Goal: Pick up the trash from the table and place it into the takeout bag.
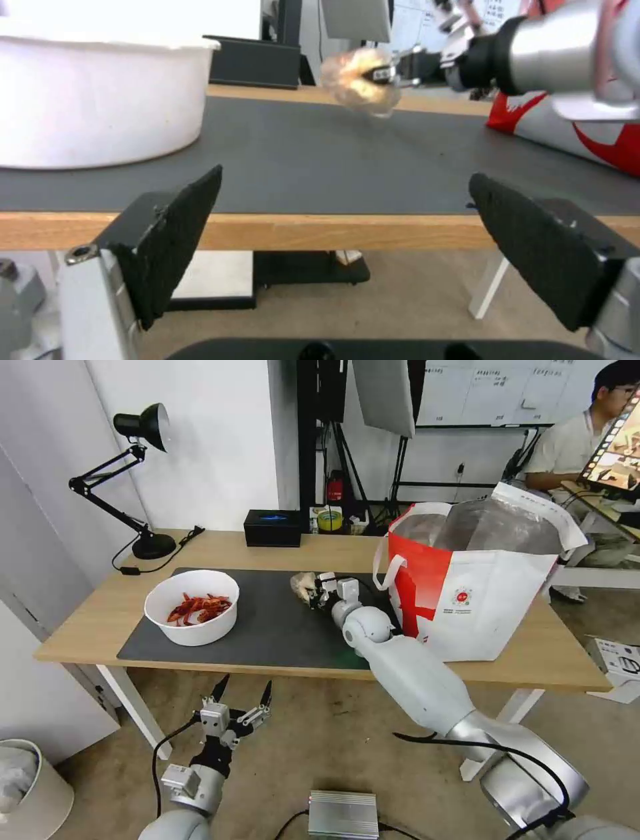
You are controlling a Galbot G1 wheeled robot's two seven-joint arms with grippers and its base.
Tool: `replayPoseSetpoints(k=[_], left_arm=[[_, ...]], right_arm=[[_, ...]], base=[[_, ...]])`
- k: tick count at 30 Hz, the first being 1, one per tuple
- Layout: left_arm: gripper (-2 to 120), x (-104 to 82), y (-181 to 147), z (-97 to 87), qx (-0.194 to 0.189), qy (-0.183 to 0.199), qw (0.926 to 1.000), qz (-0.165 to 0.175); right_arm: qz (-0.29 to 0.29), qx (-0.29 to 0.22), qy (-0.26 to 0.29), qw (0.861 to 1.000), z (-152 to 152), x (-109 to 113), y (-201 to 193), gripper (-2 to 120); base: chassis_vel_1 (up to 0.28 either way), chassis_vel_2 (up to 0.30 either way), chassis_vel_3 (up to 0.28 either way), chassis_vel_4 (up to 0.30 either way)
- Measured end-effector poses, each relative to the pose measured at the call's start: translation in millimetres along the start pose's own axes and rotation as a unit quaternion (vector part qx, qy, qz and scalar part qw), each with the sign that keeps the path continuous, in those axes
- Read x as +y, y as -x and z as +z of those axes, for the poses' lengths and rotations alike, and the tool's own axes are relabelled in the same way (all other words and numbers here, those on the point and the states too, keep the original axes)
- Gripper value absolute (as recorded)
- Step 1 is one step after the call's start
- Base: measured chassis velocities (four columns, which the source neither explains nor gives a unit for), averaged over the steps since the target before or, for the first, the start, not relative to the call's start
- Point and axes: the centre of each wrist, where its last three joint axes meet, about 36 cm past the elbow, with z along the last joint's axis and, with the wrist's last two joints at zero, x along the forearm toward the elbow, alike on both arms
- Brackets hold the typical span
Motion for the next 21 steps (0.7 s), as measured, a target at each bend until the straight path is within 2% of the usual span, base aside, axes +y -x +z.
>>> replayPoseSetpoints(k=[8,14,17,21], left_arm=[[100,0.1,-2.1,-2.2,-0.001,0.001,1.0,-0.002],[100,1.4,-2.6,-2.9,-0.001,0.004,1.0,-0.002],[100,-0.2,-2.6,-2.7,-0.001,0.003,1.0,-0.001],[100,-0.9,-2.8,-2.9,-0.001,0.004,1.0,-0.001]], right_arm=[[0.001,-0.063,-0.04,0.997,-4.4,20.2,-39.6,3],[0.012,-0.089,-0.054,0.994,0.3,28.6,-58.9,3],[0.034,-0.132,-0.071,0.988,7.5,36.8,-92.7,3],[0.043,-0.161,-0.074,0.983,7.6,37.7,-111.6,3]], base=[[0.0,0.0,0.0,0.0],[0.0,0.0,0.0,0.0],[0.0,0.0,0.0,0.0],[0.0,0.0,0.0,0.0]])
